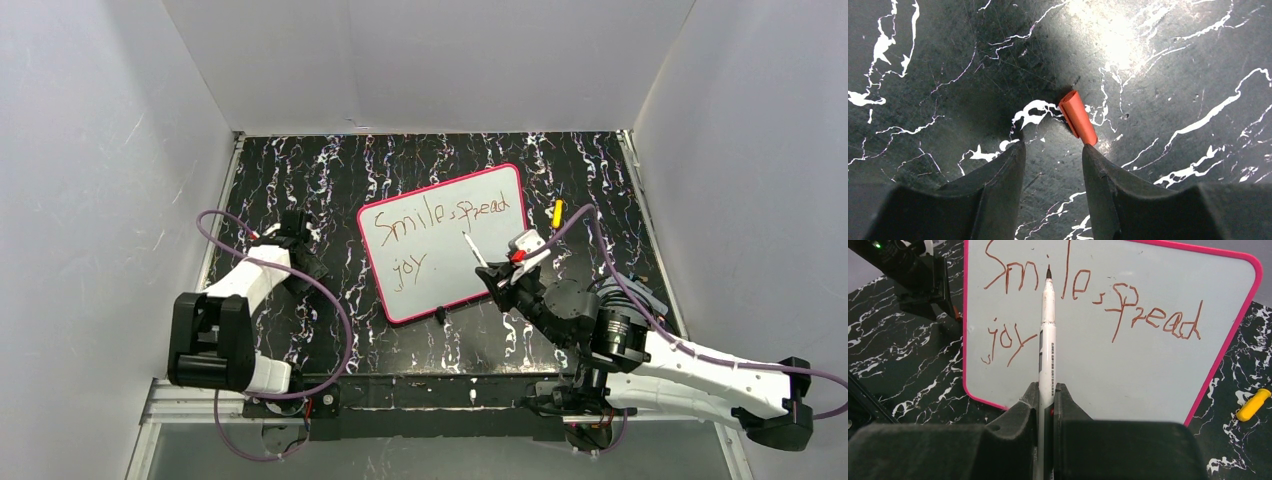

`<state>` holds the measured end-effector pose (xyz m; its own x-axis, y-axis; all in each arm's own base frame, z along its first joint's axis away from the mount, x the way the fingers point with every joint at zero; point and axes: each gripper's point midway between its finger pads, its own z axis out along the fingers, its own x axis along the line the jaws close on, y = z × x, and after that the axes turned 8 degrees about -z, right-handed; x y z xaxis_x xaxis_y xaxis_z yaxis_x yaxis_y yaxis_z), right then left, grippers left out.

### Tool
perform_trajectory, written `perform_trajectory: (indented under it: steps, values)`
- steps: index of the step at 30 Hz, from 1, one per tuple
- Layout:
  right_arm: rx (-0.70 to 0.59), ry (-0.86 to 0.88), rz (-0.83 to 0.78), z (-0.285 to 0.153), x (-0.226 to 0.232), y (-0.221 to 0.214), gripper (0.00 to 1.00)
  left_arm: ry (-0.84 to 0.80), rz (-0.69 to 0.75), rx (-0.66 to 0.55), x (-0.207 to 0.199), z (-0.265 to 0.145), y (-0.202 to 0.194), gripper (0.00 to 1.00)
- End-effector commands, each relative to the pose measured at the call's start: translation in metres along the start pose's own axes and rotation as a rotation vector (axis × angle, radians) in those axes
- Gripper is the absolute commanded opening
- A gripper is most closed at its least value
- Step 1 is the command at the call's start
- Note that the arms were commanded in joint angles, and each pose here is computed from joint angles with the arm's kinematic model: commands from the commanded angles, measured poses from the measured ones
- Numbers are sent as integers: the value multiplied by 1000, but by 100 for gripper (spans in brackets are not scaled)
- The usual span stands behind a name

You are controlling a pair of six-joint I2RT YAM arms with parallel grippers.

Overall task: Write a sentence on the whiteboard
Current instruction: Pick up the pen cap from the center of the board.

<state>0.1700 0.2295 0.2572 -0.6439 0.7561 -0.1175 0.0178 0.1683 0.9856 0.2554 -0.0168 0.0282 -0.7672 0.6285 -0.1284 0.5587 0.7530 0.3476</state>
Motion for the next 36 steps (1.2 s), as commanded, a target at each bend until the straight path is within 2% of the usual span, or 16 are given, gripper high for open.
perform_trajectory:
  steps: [1,10,22,36]
  values:
    - [-66,6,16,-2,-1,13,1,11,-57,-65,-9,2,19,42]
    - [-39,18,-11,2,3,2,1,-4,-91,-93,-17,4,27,37]
    - [-11,19,-29,11,9,-8,1,-29,-174,-166,-15,-7,38,40]
    - [-14,22,-18,7,8,-7,1,8,-196,-102,-19,12,26,44]
